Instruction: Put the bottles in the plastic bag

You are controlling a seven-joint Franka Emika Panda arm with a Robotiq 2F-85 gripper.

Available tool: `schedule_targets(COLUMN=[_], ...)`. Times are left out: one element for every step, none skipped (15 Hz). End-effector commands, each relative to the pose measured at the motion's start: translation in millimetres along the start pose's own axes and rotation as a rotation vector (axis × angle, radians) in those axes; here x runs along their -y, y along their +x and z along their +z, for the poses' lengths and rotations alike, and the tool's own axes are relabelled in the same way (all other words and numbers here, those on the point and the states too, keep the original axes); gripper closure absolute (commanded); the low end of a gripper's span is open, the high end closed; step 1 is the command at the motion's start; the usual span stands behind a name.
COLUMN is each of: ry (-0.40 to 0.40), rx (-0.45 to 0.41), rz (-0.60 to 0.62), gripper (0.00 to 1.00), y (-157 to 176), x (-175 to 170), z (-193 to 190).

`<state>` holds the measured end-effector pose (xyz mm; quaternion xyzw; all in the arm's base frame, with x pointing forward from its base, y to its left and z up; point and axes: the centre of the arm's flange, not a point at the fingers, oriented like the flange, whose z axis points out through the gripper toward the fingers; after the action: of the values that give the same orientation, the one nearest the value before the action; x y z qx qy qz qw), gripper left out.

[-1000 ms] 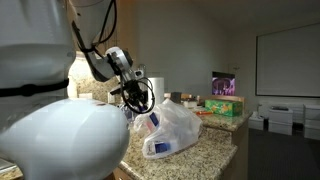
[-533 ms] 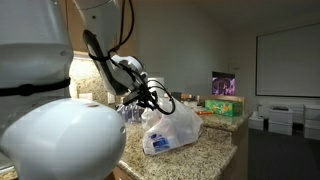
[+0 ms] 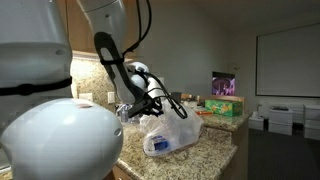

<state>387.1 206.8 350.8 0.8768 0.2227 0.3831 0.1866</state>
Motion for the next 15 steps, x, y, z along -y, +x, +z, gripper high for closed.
schedule_targets(ry=[0.001, -0.003, -0.005, -0.008, -0.012, -0.02, -0.032, -0.044, -0.057, -0.072, -0.088, -0.103, -0.117, -0.131, -0.146], rx=[0.011, 0.016, 0.025, 0.037, 0.052, 0.067, 0.085, 0.102, 0.118, 0.129, 0.14, 0.151, 0.157, 0.162, 0.17], rz=[-0.017, -0.023, -0.032, -0.041, -0.047, -0.051, -0.052, -0.048, -0.043, -0.037, -0.026, -0.011, 0.003, 0.02, 0.042], gripper=[0.89, 0.89, 0.89, 0.89, 0.89, 0.89, 0.57, 0.4, 0.34, 0.28, 0.21, 0.16, 0.1, 0.03, 0.01], y=[-30, -33, -38, -42, -47, -50, -52, -54, -55, -56, -56, -53, -50, -46, -40], x=[9, 11, 13, 16, 19, 21, 22, 23, 24, 24, 24, 22, 20, 16, 12], z=[16, 18, 21, 25, 29, 33, 37, 41, 46, 49, 53, 56, 58, 59, 60])
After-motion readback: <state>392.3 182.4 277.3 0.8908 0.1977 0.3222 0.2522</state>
